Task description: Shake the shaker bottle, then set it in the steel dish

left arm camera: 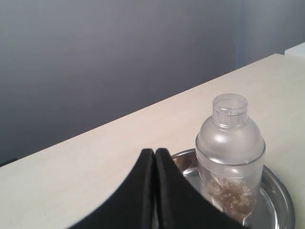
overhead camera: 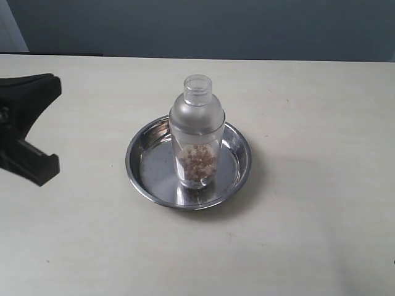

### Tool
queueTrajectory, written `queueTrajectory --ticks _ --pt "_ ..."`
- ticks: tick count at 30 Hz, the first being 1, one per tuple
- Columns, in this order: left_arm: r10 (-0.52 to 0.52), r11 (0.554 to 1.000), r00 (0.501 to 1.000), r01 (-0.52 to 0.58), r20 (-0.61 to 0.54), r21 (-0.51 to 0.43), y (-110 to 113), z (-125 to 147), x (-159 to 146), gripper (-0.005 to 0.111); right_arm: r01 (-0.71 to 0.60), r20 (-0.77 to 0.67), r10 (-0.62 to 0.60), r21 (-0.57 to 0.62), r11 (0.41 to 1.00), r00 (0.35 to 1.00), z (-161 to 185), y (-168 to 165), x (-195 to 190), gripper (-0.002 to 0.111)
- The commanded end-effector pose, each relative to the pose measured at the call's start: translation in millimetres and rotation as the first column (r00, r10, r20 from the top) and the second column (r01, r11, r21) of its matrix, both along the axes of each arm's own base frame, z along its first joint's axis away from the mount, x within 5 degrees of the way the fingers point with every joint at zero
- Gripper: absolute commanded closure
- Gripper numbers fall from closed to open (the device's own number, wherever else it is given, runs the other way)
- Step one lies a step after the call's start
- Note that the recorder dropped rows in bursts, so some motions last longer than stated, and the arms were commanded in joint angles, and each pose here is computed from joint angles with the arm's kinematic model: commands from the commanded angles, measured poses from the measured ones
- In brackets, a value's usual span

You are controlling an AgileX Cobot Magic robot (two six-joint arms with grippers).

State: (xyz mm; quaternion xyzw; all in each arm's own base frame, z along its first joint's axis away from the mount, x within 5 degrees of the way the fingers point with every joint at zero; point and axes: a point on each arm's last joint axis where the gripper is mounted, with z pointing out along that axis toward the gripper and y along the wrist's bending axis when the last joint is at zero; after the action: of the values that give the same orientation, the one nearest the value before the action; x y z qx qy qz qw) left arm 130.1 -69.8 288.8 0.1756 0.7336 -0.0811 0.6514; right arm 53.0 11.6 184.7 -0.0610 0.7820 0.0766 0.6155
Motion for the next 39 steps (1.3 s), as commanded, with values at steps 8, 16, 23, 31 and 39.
queueTrajectory --ticks 8,16,23,31,39 --pt "0.053 0.999 0.996 -0.053 0.071 0.010 16.8 0.8 -12.1 0.106 0.001 0.017 -0.001 -0.002 1.000 1.000 1.0 -0.2 0.1 0.109" --pt "0.076 0.991 0.997 -0.079 -0.029 -0.110 22.8 -12.1 -14.2 0.106 0.001 0.017 -0.001 -0.002 1.000 1.000 1.0 -0.2 0.1 0.109" --pt "0.051 0.980 0.985 -0.081 -0.166 -0.179 35.4 -44.0 -22.9 0.106 0.001 0.017 -0.001 -0.002 1.000 1.000 1.0 -0.2 0.1 0.109" --pt "0.234 0.957 0.972 -0.232 -0.009 -0.176 57.2 -44.7 -45.8 0.106 0.001 0.017 -0.001 -0.002 1.000 1.000 1.0 -0.2 0.1 0.109" --pt "0.266 0.947 0.964 -0.267 -0.030 -0.179 60.1 -51.5 -48.3 0.106 0.001 0.015 -0.001 -0.002 1.000 1.000 0.8 -0.2 0.1 0.109"
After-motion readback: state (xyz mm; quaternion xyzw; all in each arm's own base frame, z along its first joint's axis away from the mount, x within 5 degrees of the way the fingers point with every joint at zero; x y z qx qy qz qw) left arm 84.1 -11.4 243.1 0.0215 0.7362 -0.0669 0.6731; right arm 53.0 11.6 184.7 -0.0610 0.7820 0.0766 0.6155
